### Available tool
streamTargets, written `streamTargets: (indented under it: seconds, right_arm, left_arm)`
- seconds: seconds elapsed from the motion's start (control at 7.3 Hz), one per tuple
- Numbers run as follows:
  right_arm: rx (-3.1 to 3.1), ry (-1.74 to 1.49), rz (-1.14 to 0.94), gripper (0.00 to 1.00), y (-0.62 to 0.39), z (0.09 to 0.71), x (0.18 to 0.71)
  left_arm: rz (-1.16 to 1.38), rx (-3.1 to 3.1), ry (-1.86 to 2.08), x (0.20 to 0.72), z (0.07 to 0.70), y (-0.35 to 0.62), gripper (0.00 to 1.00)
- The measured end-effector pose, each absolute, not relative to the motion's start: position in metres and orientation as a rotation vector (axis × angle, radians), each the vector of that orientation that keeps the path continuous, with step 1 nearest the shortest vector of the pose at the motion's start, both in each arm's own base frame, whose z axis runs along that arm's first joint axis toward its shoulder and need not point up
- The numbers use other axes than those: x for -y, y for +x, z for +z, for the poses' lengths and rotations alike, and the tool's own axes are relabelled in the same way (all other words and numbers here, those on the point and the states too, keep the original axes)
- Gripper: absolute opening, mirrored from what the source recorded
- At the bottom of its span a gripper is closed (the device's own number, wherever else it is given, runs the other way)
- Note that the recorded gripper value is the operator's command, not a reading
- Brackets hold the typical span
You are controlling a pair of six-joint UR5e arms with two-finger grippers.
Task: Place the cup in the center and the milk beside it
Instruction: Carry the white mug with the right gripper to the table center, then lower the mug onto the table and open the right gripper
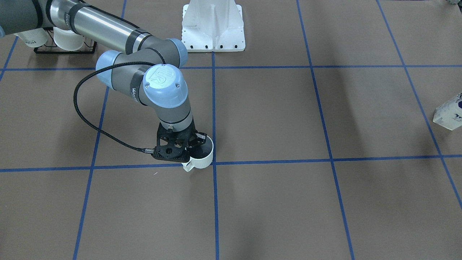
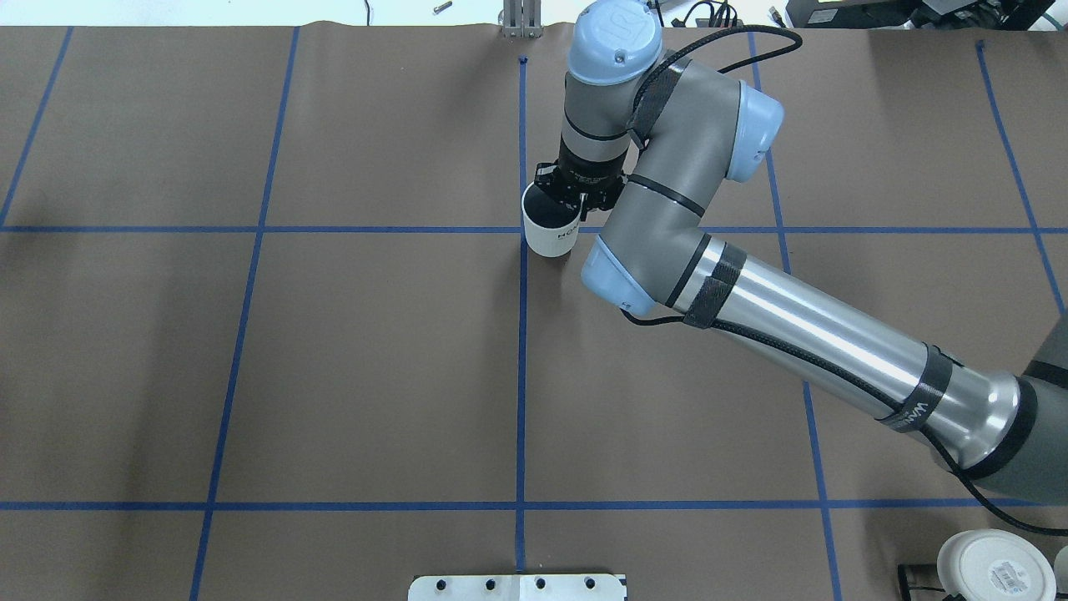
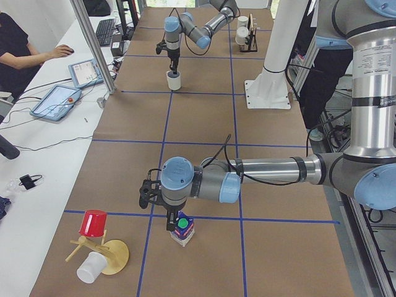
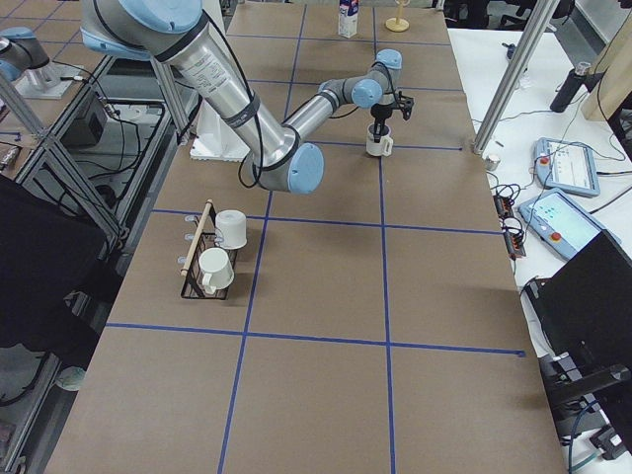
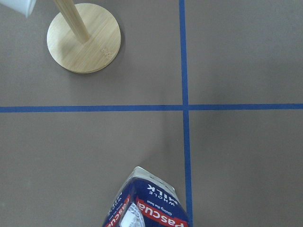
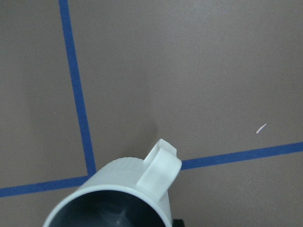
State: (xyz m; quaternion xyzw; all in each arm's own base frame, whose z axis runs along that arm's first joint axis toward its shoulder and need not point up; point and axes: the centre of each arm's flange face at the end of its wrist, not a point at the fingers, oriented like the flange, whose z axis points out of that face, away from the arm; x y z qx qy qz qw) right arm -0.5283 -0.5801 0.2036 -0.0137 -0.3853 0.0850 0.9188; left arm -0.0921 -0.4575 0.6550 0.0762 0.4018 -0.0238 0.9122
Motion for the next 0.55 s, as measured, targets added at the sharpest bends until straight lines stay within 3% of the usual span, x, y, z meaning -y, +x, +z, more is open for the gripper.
streamTargets:
  seconds: [0.55]
  right_arm:
    - [0.877, 0.028, 0.161, 1.00, -0.5248, 0.1991, 0.5844]
  left_arm:
    - [-0.043, -0.828, 0.170, 0.4598, 0.6495, -0.0926, 0.98]
